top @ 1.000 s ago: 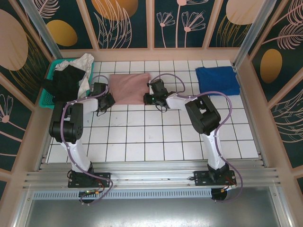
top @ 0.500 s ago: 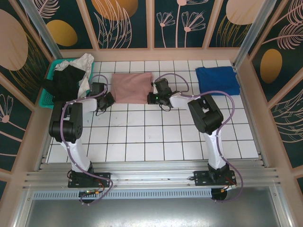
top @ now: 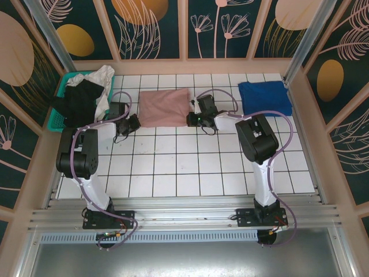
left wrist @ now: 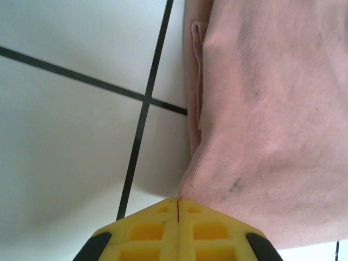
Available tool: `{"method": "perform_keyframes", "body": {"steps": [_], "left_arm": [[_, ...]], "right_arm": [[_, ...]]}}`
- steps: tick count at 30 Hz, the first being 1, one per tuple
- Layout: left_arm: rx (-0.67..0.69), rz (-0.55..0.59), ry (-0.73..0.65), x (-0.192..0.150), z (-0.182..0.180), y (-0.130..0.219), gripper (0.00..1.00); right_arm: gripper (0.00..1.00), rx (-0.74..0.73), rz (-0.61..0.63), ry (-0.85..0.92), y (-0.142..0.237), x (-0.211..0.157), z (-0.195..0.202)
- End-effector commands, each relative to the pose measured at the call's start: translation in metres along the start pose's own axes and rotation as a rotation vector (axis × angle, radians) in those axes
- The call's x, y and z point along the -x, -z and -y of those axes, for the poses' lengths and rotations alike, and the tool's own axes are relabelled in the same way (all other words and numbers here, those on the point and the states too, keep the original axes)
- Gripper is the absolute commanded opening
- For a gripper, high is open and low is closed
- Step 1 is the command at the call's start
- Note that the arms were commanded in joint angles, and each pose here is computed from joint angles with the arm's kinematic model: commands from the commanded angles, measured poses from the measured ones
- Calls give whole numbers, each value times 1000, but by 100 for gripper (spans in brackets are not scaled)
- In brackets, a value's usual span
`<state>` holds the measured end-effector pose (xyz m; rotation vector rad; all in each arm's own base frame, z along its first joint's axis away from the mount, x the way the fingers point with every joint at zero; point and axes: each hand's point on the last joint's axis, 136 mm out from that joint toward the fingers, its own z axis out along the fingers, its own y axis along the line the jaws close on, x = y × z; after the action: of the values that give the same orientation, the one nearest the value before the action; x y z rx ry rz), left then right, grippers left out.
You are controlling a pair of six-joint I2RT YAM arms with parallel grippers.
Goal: Fold and stack the t-shirts
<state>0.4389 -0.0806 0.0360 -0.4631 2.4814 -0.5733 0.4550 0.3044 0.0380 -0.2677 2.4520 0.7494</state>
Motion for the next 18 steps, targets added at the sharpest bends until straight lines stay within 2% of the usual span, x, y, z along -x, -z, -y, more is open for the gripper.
{"method": "perform_keyframes", "body": {"steps": [1,3,4,5,6,8,15,18], "left_arm": [[-41,-36,-33,-14,-2,7,0],[-58,-52,-29,-21,0,10,0],[-72,-53,-28,-24,1,12,7],[-76,-49,-20,-26,1,14,19],[-92,-42,-13,-27,3,16,24],[-130,-42,9,-30,8,17,35],[-226,33,76,-29,20,30,41],[-250,22,91,-36,20,25,42]], "right_arm": [[0,-21,-3,42,14,3,3],[0,-30,1,59,17,5,2],[0,-29,9,67,20,6,1],[0,-22,13,73,21,7,-1],[5,-18,16,74,22,9,-3],[20,-9,14,78,23,10,-7],[30,0,-22,93,19,-11,-20],[33,-2,-31,80,15,-19,-15]]}}
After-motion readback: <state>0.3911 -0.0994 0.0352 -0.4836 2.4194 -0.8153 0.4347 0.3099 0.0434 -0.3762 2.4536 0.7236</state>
